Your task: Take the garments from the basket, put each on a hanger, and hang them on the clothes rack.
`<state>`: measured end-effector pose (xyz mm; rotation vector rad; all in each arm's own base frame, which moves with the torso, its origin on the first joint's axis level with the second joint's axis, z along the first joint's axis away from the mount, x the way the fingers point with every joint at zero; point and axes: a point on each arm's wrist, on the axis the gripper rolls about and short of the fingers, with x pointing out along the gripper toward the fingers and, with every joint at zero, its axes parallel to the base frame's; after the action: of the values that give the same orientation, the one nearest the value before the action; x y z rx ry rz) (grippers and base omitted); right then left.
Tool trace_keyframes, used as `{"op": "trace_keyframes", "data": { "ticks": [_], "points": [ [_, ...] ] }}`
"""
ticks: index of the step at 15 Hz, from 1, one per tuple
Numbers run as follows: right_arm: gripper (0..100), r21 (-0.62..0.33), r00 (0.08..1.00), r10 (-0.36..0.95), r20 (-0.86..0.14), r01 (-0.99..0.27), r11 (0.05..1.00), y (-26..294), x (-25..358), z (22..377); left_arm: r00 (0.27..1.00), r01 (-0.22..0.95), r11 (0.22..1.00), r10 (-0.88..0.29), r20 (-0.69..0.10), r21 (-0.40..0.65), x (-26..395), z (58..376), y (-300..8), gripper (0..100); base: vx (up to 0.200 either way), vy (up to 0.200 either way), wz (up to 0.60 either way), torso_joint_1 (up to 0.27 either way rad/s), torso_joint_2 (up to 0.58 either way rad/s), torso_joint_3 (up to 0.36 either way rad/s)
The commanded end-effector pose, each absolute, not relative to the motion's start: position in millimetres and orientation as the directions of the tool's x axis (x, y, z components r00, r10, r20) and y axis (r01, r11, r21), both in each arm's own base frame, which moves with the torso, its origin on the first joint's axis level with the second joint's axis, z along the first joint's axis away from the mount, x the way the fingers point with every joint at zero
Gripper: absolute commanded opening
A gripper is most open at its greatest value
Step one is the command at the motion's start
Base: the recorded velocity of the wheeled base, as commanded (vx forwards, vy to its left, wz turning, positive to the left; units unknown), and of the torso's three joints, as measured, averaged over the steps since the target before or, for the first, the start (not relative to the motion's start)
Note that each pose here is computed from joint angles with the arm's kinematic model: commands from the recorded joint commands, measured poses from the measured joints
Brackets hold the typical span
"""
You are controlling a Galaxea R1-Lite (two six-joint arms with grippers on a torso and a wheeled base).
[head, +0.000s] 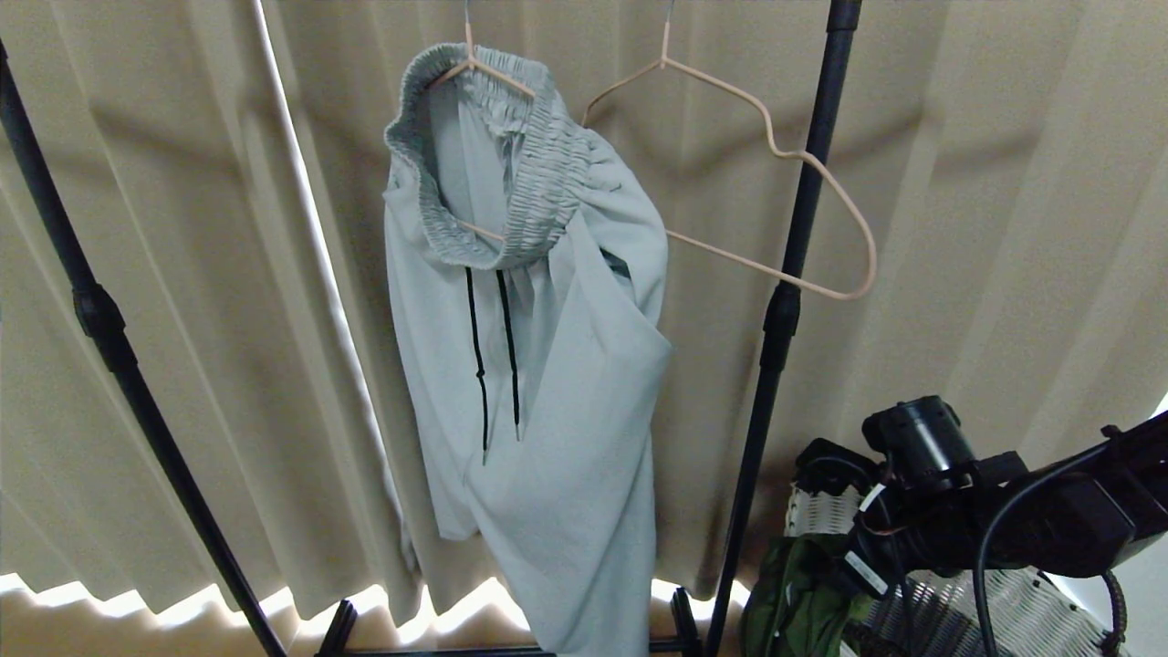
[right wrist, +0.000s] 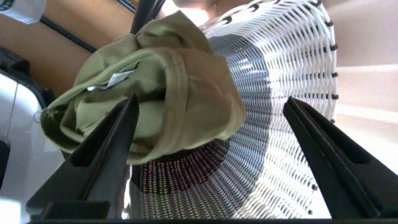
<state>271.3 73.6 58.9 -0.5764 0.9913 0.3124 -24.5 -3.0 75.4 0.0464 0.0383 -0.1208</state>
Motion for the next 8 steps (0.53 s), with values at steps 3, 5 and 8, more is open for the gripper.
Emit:
{"op": "trace_keyframes", "data": {
  "ticks": [3,5,8],
  "points": [
    [0,-0.313,0.518,-0.025,-0.855,-0.478,0.821,70,282,55,0.992,0.118,0.992,-0.116,-0.041,0.045,-24,75,-3,100,0.000,0.000,0.00,0.000,0.00,0.000],
    [0,-0.326,0.531,-0.034,-0.847,-0.468,0.821,68,278,60,0.992,0.120,0.992,-0.118,-0.041,0.045,-24,75,-3,100,0.000,0.000,0.00,0.000,0.00,0.000],
    [0,-0.334,0.558,-0.030,-0.829,-0.452,0.827,67,274,70,0.992,0.118,0.992,-0.116,-0.040,0.046,-24,76,-3,100,0.000,0.000,0.00,0.000,0.00,0.000]
  ]
}}
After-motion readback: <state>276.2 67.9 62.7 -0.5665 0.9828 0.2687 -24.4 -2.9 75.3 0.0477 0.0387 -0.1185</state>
